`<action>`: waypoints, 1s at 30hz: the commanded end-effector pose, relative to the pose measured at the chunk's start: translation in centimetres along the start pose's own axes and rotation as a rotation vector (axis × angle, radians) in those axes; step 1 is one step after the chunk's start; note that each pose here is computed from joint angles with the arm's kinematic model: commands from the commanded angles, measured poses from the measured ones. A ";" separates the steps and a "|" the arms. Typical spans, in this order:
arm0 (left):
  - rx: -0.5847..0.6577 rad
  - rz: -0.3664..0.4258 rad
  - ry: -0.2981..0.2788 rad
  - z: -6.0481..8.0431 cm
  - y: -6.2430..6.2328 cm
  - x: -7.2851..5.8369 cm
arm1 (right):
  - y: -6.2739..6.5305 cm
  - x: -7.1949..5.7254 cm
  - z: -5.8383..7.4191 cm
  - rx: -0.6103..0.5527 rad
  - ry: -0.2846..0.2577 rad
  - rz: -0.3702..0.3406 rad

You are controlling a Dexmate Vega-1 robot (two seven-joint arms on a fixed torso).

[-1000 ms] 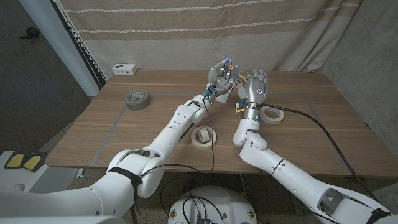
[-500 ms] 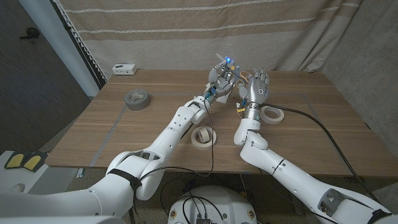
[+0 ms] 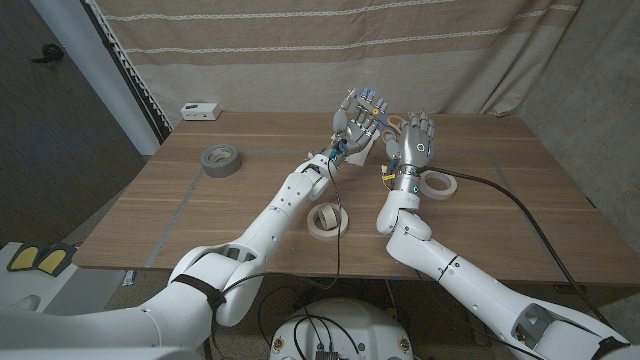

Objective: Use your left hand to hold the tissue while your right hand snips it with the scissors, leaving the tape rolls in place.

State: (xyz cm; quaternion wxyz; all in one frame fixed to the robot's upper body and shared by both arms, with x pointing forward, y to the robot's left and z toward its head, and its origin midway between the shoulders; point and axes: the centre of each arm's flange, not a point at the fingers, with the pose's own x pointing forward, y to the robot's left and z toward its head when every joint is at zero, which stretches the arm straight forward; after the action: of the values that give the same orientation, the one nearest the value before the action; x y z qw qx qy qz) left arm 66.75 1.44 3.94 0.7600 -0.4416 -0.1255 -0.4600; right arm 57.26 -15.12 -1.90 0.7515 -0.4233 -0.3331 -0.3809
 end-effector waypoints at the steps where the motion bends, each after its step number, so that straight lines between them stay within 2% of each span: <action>1: 0.045 -0.041 -0.058 1.2 0.1 -0.1 | -0.1 0.0 -0.2 0.009 0.012 0.006; 6: 0.048 -0.036 -0.081 1.9 0.2 -0.1 | -0.1 0.0 -0.5 0.007 0.019 0.010; 18: 0.052 -0.035 -0.085 2.6 -0.1 -0.3 | -0.5 0.1 -1.1 0.000 0.029 -0.001; 30: 0.120 -0.037 -0.161 4.9 -0.9 -1.1 | -1.8 0.4 -1.1 0.056 0.043 0.009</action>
State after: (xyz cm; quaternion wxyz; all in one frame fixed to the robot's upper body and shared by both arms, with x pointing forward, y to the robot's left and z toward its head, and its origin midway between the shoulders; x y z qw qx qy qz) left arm 66.86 4.28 5.77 0.7597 -0.4345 -0.1927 -0.4437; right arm 56.73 -16.49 -1.72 0.7612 -0.4094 -0.3247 -0.3842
